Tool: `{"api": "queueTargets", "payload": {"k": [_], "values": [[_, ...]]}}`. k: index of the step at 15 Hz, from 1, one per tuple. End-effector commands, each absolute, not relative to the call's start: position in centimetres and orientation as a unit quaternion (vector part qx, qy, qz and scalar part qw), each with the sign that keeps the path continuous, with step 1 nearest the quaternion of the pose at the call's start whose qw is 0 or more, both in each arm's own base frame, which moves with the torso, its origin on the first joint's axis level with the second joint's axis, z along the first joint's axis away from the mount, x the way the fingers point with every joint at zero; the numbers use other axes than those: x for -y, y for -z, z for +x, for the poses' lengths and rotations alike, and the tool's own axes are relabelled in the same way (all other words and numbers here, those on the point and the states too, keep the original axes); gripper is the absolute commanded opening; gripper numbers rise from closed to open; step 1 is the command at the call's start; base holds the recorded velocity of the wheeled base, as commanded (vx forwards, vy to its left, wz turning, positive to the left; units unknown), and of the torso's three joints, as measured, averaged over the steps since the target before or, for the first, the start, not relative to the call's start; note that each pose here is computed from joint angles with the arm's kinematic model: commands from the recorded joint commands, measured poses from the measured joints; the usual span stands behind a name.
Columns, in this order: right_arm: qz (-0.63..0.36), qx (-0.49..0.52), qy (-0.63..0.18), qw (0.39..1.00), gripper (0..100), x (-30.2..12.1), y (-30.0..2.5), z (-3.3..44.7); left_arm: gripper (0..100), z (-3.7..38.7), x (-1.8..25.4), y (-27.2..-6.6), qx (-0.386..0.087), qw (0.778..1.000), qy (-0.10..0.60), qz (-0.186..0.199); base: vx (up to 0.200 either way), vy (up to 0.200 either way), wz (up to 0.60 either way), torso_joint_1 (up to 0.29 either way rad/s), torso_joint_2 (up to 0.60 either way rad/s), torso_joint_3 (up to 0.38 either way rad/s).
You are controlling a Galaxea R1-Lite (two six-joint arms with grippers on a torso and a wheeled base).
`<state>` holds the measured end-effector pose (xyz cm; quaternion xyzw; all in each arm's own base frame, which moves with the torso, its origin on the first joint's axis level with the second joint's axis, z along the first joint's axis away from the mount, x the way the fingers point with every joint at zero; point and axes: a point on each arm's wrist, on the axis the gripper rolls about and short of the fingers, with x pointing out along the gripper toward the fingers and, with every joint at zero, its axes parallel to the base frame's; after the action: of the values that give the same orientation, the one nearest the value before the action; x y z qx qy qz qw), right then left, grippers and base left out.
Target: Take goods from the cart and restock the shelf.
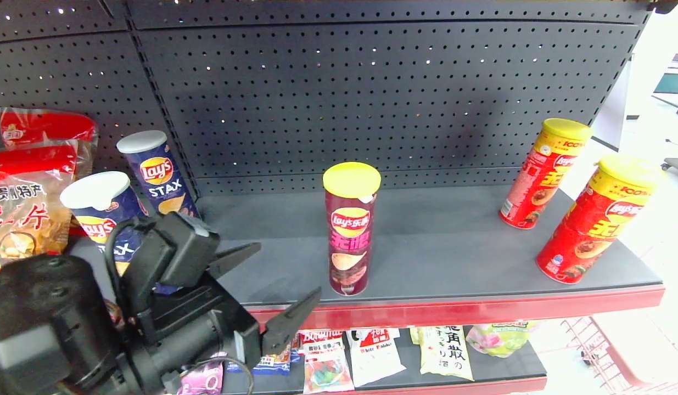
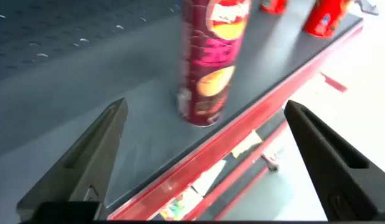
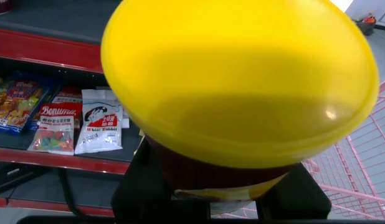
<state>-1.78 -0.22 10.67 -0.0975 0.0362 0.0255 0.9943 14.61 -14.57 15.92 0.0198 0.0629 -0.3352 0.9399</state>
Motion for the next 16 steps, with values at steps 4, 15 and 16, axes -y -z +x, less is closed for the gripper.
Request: {"api": "queueTargets", "payload": {"k": [4,15,16], "values": [[-0.100,-0.072,-0.054,0.991,0,0.0,-15.0,0.5,100,10.4,7.6,-17.2,-0.014,0.965,0.260,0.025,0.000,0.000,0.00,0.000,0.00,0.000],[-0.105,-0.093,-0.264,0.954,0,-5.4,-27.7,12.9,100,-2.3,-1.9,-15.9,-0.103,0.973,0.199,0.056,0.000,0.000,0.00,0.000,0.00,0.000],[-0.107,-0.103,-0.269,0.952,0,-6.1,-27.8,14.2,100,-2.3,-1.9,-15.8,-0.104,0.974,0.194,0.056,0.000,0.000,0.00,0.000,0.00,0.000]]}}
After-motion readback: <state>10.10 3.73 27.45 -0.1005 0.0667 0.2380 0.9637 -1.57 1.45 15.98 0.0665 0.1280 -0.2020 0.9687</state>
